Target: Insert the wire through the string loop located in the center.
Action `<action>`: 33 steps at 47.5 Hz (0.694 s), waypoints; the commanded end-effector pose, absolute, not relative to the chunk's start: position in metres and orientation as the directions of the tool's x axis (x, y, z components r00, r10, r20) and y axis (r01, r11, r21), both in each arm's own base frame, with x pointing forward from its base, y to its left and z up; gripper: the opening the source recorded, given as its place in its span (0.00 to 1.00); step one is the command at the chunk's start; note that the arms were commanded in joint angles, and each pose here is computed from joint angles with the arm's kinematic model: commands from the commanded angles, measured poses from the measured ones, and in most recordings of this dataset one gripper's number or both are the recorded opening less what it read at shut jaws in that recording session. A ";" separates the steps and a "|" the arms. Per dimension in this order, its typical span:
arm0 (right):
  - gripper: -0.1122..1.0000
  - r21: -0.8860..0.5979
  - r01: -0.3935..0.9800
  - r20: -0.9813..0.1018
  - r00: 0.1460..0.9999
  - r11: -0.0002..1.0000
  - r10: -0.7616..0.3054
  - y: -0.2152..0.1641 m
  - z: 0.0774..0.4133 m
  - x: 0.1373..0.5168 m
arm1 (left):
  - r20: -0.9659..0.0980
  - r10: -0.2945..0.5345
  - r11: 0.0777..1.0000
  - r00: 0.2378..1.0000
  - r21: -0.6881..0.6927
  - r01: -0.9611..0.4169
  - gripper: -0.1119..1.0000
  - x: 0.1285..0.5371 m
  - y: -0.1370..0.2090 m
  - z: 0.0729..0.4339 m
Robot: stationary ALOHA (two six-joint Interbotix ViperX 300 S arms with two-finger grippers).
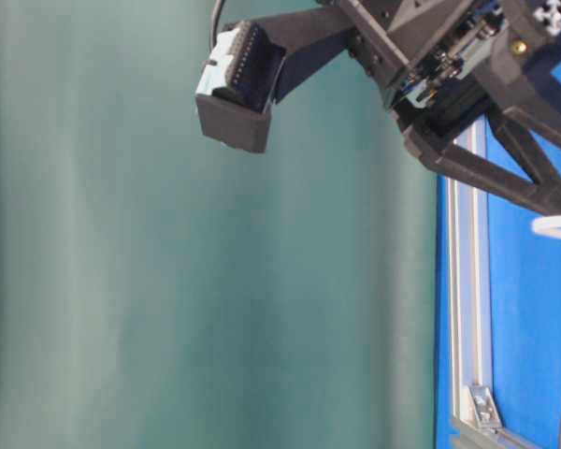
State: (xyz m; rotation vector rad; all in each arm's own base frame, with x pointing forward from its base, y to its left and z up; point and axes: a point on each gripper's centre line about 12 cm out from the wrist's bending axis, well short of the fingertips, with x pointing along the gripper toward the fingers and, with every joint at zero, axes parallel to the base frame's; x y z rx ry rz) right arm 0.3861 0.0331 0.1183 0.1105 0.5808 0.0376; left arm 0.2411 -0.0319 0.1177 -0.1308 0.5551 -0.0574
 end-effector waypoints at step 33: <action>0.95 0.109 -0.015 -0.513 0.856 0.994 0.069 0.033 0.131 0.389 | -0.575 -0.111 0.989 0.810 -0.146 0.032 0.18 0.224 -0.035 0.120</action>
